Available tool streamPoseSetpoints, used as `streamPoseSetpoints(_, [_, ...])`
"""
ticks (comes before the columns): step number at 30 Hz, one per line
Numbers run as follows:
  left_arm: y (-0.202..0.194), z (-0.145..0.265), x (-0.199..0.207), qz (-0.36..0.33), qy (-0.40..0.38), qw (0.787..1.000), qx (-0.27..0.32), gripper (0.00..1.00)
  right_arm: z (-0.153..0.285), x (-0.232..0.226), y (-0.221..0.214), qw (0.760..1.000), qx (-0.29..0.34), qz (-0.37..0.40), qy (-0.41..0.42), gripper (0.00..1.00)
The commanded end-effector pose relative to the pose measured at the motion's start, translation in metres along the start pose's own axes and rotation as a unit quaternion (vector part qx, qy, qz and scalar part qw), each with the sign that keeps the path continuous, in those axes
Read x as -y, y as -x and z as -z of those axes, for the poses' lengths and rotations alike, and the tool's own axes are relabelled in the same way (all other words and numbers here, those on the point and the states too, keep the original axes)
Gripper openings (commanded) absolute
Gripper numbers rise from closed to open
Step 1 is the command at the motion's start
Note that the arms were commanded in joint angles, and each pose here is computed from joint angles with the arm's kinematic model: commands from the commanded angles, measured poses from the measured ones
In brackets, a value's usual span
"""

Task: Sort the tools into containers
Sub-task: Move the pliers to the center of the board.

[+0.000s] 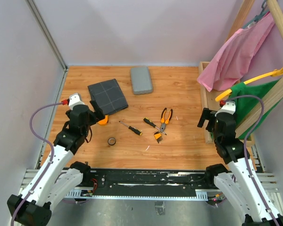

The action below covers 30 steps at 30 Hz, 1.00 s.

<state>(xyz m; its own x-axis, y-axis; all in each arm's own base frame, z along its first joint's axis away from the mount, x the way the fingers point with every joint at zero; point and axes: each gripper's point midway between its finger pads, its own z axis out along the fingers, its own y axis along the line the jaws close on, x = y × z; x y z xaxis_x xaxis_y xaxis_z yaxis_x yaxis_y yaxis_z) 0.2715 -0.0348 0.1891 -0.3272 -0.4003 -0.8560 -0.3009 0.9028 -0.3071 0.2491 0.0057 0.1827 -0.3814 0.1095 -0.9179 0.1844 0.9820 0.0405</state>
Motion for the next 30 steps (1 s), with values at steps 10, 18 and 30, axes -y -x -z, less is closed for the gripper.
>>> streamPoseSetpoints(10, [0.037,0.009,0.01,-0.048,-0.034,0.998,0.007,0.99,-0.007,0.013,0.005,0.998,-0.053,-0.021,-0.029,0.99])
streamPoseSetpoints(18, [0.027,0.012,0.017,-0.063,-0.066,0.996,-0.019,0.99,-0.012,0.004,-0.011,0.995,-0.105,0.001,0.0,0.99])
streamPoseSetpoints(30, [0.012,-0.001,0.014,-0.089,-0.053,0.993,-0.053,0.99,-0.031,-0.027,-0.036,0.981,-0.183,-0.008,0.06,1.0])
